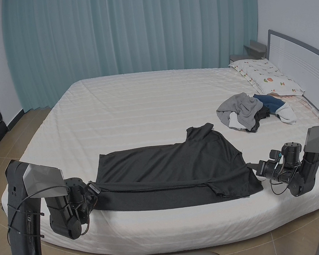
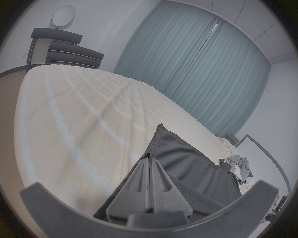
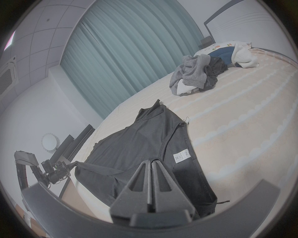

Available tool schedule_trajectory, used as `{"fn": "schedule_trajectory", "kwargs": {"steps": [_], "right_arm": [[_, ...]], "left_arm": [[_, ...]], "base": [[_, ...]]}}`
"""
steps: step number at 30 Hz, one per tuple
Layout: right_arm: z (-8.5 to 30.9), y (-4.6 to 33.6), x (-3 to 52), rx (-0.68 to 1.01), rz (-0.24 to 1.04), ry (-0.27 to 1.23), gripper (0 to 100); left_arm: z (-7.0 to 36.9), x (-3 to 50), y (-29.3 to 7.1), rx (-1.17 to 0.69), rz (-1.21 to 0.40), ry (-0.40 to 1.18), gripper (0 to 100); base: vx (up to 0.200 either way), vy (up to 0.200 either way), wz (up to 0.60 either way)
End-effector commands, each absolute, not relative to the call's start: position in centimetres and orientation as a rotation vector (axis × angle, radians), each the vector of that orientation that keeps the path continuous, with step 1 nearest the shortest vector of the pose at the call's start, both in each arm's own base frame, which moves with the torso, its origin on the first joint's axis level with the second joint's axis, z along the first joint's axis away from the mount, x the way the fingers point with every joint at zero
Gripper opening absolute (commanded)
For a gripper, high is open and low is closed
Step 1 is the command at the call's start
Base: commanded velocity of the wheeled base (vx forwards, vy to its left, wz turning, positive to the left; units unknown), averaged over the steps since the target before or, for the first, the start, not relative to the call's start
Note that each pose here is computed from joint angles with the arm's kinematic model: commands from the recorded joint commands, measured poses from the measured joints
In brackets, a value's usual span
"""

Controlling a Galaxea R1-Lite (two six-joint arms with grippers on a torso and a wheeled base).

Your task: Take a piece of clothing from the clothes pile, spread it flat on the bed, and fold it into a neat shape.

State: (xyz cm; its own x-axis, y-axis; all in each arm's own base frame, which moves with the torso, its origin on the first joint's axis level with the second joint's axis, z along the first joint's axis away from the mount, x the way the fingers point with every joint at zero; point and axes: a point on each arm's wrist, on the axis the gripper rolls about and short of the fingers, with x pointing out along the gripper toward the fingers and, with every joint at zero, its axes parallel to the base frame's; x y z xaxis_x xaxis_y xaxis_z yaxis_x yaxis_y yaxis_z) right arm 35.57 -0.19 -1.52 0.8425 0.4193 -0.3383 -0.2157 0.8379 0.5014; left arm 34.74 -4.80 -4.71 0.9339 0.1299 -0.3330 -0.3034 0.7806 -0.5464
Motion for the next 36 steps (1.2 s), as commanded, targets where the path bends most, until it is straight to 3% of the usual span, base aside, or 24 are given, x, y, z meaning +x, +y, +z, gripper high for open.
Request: {"fn": "schedule_trajectory", "kwargs": {"steps": [1, 19, 20, 21, 30, 36], "right_arm": [[-1.8, -0.2, 35.8, 0.467, 0.346, 0.458, 0], [-2.9, -0.2, 37.2, 0.537, 0.259, 0.448, 0], [-3.1, -0.2, 37.3, 0.539, 0.258, 0.450, 100], [-3.4, -0.1, 37.3, 0.548, 0.260, 0.453, 100], [-1.9, -0.1, 37.0, 0.663, 0.247, 0.418, 100], [1.5, 0.0, 33.7, 0.836, 0.213, 0.435, 100]], "left_arm": [[-5.2, 34.9, -4.8, -0.636, 0.237, 0.284, 0], [-5.6, 35.8, -4.8, -0.692, 0.241, 0.257, 0], [-5.6, 35.9, -4.8, -0.693, 0.240, 0.254, 0], [-5.6, 36.0, -4.8, -0.694, 0.240, 0.253, 100], [-5.3, 36.1, -4.5, -0.703, 0.246, 0.236, 100], [-1.3, 35.1, -2.7, -0.762, 0.269, 0.161, 100]], "base": [[0.000, 0.000, 0.00], [0.000, 0.000, 0.00], [0.000, 0.000, 0.00], [0.000, 0.000, 0.00], [0.000, 0.000, 0.00], [0.000, 0.000, 0.00]]}}
